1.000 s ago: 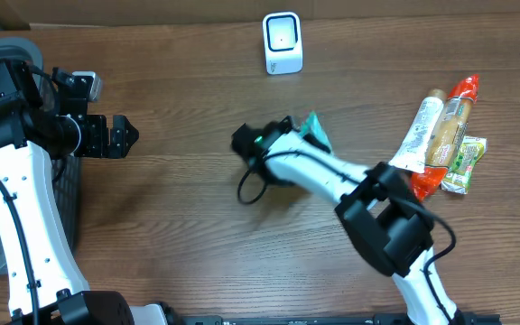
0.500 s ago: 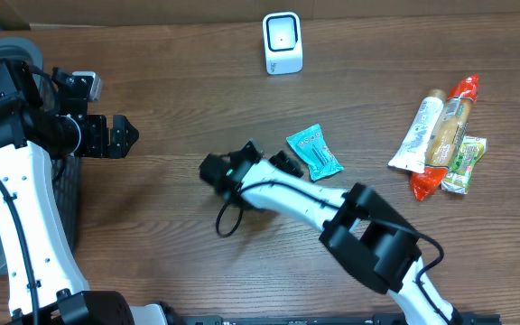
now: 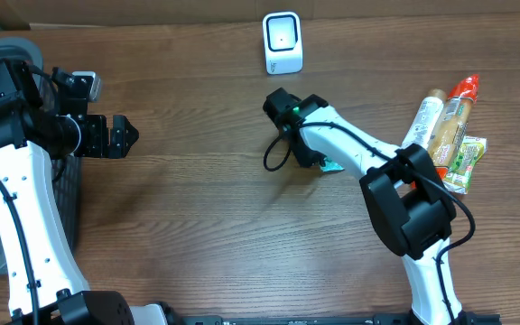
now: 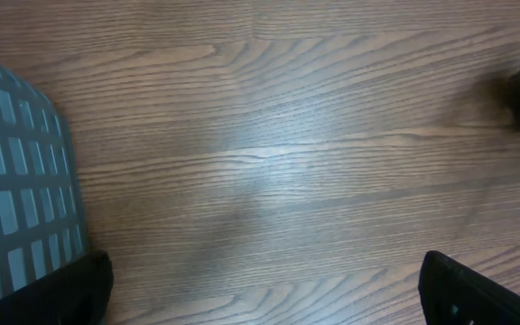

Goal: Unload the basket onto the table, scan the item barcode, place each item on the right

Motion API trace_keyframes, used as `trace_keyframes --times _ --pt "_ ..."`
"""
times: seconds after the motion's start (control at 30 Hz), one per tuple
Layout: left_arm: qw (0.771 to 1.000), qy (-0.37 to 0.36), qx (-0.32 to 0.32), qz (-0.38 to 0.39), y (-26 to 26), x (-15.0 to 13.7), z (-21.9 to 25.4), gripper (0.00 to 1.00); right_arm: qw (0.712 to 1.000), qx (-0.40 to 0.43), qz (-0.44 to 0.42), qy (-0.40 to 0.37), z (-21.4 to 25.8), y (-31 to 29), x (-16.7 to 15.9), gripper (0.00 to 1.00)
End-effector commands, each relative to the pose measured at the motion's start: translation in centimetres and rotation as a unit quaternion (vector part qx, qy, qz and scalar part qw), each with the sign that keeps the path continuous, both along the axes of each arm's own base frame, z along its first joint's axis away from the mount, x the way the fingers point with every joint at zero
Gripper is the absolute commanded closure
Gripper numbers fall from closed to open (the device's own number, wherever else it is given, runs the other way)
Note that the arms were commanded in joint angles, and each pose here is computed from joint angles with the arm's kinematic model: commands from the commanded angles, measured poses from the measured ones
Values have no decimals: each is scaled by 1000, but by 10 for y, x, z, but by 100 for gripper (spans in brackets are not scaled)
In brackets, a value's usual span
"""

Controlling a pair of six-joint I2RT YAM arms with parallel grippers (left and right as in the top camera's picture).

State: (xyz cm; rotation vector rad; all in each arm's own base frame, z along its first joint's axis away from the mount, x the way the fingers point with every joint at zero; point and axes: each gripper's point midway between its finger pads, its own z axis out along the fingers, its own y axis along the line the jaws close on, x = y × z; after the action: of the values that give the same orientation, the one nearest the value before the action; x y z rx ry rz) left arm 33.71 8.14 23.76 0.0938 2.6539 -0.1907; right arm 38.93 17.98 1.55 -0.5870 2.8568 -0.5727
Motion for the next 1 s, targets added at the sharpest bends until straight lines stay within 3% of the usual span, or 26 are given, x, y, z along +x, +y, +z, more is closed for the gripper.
trace_keyframes --times 0.0,0.2,0.27,0.33,0.37,0.47,0.6,0.7,0.8,0.97 --pt "1000 -1 -1 -13 -2 2 -1 1 999 34 15 27 -12 13 -12 49" --pt "1000 -3 0 -13 -2 2 -1 0 999 22 15 44 -28 5 -25 55" --pt "1000 -3 0 -13 -2 2 -1 1 999 19 16 48 -28 4 -27 67" --pt "1000 -3 0 -13 -2 2 -1 0 998 17 17 51 -25 5 -28 91" --pt "1000 -2 0 -13 -2 2 -1 1 998 16 16 53 -23 5 -28 96" --pt "1000 -3 0 -13 -2 2 -1 0 997 35 13 63 -1 13 -29 96" --pt "1000 -3 0 -13 -2 2 -1 0 986 142 18 87 41 47 -35 96" --pt "1000 -3 0 -13 -2 2 -1 1 949 288 39 121 80 87 -45 96" --pt "1000 -3 0 -13 -2 2 -1 1 879 442 68 167 114 121 -53 96" --pt "1000 -3 0 -13 -2 2 -1 0 793 562 78 222 120 136 -60 96"
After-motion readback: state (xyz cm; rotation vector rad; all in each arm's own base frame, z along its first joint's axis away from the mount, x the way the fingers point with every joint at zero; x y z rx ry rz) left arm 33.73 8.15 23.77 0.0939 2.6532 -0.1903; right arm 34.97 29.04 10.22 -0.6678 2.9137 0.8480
